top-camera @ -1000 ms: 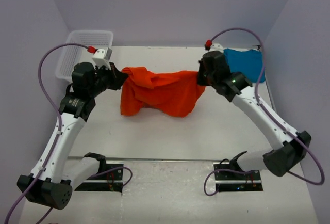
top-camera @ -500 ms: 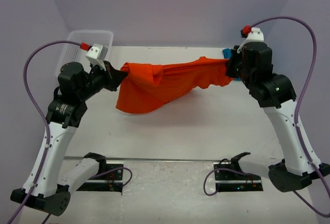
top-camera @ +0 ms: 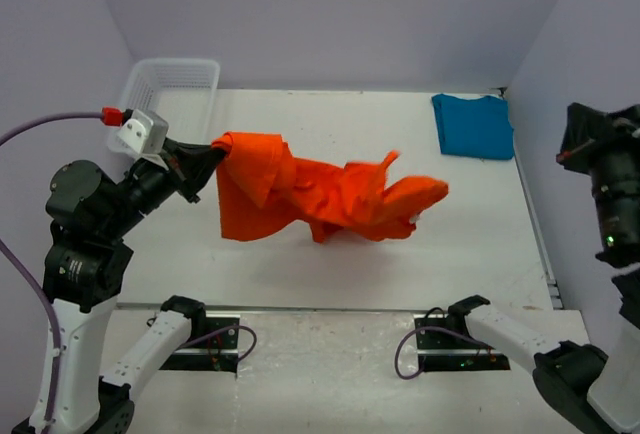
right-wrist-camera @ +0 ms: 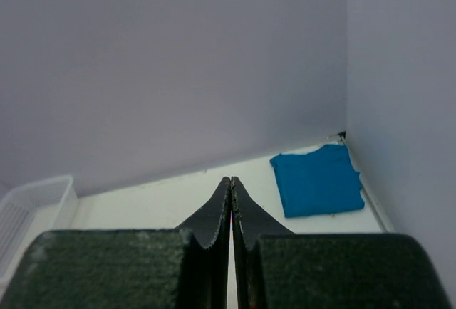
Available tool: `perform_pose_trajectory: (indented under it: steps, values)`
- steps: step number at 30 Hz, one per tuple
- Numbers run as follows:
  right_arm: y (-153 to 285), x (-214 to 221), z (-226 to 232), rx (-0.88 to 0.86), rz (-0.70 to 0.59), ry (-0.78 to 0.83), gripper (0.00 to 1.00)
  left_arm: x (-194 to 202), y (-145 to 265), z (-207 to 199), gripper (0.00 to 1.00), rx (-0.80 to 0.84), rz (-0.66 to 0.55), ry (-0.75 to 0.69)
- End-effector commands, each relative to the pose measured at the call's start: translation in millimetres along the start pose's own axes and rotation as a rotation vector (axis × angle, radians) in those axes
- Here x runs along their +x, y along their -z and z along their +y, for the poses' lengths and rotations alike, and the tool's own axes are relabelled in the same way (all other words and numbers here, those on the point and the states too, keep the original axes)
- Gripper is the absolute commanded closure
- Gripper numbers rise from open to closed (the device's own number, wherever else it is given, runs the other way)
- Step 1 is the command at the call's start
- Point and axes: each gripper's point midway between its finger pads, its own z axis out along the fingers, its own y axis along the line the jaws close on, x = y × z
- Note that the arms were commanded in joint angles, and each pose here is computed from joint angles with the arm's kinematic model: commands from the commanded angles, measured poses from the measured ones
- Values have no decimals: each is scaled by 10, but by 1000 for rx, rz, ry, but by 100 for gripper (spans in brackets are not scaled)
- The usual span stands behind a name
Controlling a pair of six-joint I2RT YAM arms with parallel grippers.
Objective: Fold and stack the t-shirts
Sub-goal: Flatten out the tshirt
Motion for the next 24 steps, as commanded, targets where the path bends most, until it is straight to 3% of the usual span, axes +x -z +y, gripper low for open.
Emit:
perform_pose_trajectory:
  steps: [1,6,10,13,14,15,17,18,19,20,23,24]
  values:
    - [179,-230,-200,57,-78,22,100,-106,34,-44,100,15,-15,-39]
    - [215,-329,-75,-20,-94,21,100,-281,22,-119,100,47,-46,-57]
    - [-83,270,280,-136,78,19,100,-81,-144,-47,100,56,18,1]
    - [-242,1027,659,-293,293,13,97,255,-283,97,100,21,89,72]
    - [-275,1261,750,-325,357,-12,88,449,-352,194,100,-6,122,95]
    - [-285,1784,872,-389,498,-7,79,562,-387,238,100,-20,139,117]
    - [-303,2171,1052,-456,577,-36,61,832,-517,306,100,-13,186,161]
    - [-331,2534,1022,-423,647,-14,59,889,-565,284,100,8,201,193]
    - [-356,2630,1066,-419,651,-10,55,906,-599,240,100,42,206,211]
    - [-309,2748,1144,-442,680,3,43,841,-652,125,100,124,179,214]
    - [-333,2959,1205,-434,723,29,27,547,-679,-194,100,297,100,271]
    - [-331,3001,1246,-442,733,34,26,384,-691,-284,100,353,54,248]
